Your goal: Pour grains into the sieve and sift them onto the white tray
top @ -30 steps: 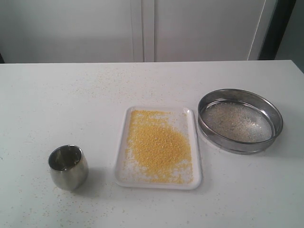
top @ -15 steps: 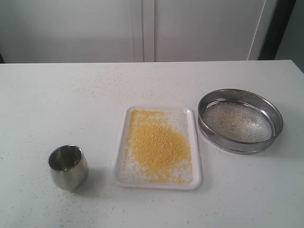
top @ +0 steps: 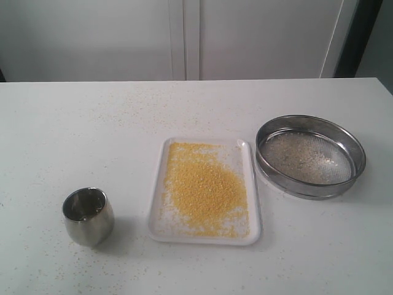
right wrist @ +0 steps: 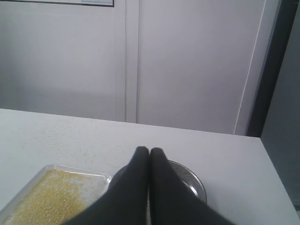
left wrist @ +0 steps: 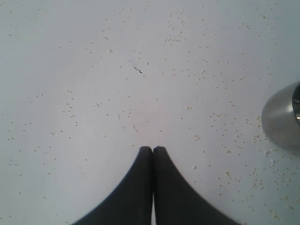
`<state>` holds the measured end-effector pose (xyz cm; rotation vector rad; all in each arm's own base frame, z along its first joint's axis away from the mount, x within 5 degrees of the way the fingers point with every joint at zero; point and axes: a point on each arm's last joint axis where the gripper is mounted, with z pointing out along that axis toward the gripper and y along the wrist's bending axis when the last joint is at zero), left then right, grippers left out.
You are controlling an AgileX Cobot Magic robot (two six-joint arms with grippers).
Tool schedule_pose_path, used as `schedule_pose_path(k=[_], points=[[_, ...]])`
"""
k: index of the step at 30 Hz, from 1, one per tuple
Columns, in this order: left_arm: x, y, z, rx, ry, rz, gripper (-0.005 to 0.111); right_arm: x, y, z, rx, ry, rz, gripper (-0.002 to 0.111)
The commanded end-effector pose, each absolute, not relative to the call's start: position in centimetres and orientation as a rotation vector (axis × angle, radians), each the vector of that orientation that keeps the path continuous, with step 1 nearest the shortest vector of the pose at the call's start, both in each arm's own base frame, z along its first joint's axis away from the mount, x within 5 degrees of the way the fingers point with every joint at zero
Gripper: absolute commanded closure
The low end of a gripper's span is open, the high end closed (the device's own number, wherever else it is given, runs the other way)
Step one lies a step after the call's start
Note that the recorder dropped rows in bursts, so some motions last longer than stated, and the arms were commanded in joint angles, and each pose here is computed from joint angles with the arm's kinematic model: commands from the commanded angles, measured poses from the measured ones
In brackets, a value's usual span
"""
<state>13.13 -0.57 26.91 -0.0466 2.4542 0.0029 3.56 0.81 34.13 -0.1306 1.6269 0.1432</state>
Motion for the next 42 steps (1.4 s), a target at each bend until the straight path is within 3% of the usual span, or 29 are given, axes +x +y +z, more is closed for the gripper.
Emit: schedule_pose_path(k=[1,29,42], points=[[12.9,-0.5,27.1,-0.055,2.452,0.001,0.107,4.0,0.7,33.0,-0.138,1.612,0.11,0.108],[12.9,-0.5,27.1,-0.055,2.452,0.001,0.107,4.6,0.5,22.0,-0.17,1.77,0.042,0.108],[12.9,-0.5,27.1,-0.055,2.452,0.001,0.107,5.2,0.6,18.9,-0.18,1.829,0.039,0.108]])
